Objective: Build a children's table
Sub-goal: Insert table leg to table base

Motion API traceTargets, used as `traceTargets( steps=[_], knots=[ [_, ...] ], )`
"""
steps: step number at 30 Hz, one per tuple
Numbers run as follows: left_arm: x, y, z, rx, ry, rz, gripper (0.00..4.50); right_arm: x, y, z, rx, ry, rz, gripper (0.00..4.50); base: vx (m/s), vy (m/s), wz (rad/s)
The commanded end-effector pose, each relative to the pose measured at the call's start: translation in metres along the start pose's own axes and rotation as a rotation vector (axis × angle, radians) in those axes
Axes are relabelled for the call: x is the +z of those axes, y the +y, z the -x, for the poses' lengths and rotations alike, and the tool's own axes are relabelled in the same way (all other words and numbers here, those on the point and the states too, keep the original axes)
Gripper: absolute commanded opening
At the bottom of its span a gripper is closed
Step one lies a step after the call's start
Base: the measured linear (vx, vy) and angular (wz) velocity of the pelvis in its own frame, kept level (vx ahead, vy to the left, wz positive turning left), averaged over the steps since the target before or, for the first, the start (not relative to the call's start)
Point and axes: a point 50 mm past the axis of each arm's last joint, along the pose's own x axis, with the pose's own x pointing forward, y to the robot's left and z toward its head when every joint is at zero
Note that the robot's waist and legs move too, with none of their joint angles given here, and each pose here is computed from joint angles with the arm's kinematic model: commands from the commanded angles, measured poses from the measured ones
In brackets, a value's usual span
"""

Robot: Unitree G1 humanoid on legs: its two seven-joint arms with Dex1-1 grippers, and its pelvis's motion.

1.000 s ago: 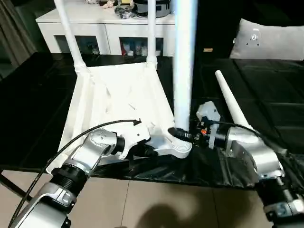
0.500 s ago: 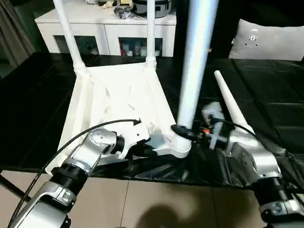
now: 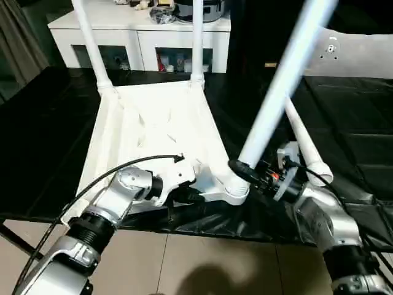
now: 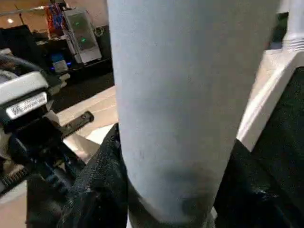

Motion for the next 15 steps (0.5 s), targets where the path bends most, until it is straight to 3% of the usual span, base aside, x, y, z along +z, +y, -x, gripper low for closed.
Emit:
traceTargets(
  steps=[1, 7, 15],
  knots=[
    [-0.0002, 0.0048, 0.0047, 0.059, -0.001, 0.004, 0.0, -0.0354, -0.0002, 0.0157, -0.053, 0.21, -0.027, 1.88, 0.0, 0.0, 0.0],
    [-0.0025, 0.0032, 0.0037, 0.052, 0.009, 0.001, 0.0, -0.0382, 0.0007, 0.0187, -0.017, 0.306, 0.043, 1.88, 0.0, 0.0, 0.0],
    [-0.0028, 0.0039, 0.0074, 0.026, 0.038, -0.026, 0.0, -0.0438, 0.0012, 0.0126, 0.101, 0.521, 0.083, 1.87, 0.0, 0.0, 0.0]
  ],
)
